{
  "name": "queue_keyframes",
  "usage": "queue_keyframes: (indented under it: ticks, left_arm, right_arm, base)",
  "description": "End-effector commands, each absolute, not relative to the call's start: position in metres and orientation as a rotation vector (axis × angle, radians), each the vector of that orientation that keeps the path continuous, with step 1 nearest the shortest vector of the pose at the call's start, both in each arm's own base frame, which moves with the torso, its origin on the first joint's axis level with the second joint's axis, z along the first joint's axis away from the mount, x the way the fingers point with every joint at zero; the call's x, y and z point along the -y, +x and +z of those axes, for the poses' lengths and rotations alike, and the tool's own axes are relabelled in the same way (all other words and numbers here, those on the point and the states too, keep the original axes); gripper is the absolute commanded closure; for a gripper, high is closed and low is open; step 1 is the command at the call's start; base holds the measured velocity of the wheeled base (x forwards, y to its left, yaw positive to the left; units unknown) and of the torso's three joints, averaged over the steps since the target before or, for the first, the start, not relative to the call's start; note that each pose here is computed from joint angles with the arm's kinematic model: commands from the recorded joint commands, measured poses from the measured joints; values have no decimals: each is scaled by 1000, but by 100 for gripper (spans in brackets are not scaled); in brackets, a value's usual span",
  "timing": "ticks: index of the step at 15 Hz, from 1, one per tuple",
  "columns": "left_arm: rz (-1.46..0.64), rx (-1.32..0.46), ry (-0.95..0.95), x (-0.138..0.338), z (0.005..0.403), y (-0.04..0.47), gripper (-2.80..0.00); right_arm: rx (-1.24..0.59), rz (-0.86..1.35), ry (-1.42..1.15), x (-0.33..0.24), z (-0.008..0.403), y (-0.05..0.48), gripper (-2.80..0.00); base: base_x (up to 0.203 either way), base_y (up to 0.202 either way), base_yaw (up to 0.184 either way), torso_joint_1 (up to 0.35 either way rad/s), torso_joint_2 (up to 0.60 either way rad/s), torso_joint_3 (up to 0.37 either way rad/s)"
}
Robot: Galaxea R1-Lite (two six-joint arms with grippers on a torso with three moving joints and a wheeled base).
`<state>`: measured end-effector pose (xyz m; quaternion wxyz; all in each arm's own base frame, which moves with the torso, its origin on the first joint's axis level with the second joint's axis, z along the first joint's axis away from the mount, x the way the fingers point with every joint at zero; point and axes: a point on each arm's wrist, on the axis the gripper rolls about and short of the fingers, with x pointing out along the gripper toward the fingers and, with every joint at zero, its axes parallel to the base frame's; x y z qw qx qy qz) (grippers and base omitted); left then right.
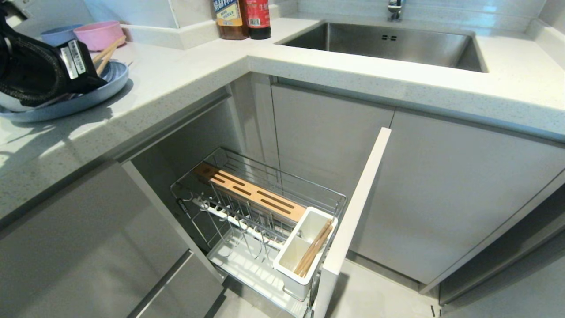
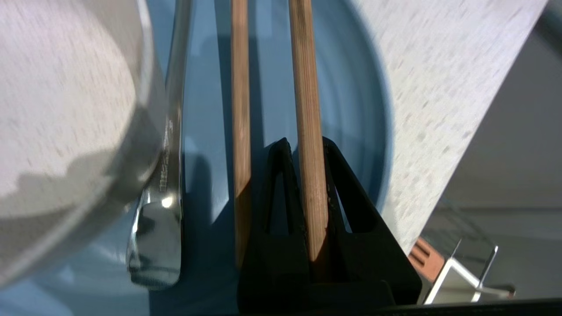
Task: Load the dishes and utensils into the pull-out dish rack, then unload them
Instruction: Take the chopsticks out of the cupboard
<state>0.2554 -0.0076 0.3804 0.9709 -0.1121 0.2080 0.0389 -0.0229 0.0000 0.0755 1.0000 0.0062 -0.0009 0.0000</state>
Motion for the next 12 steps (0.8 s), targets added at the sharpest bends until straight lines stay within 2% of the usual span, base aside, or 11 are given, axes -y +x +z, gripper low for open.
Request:
queue_keyframes:
  ticks: [1, 12]
  left_arm:
    - [79, -442, -228, 8, 377, 257, 0]
    - [53, -440, -243, 4, 378, 258, 0]
  right_arm:
    - [-2, 0, 12, 0, 75, -23, 0]
    - [0, 0, 12, 0, 75, -23, 0]
  base:
    - [0, 0, 0, 0, 0, 0]
    - [0, 0, 0, 0, 0, 0]
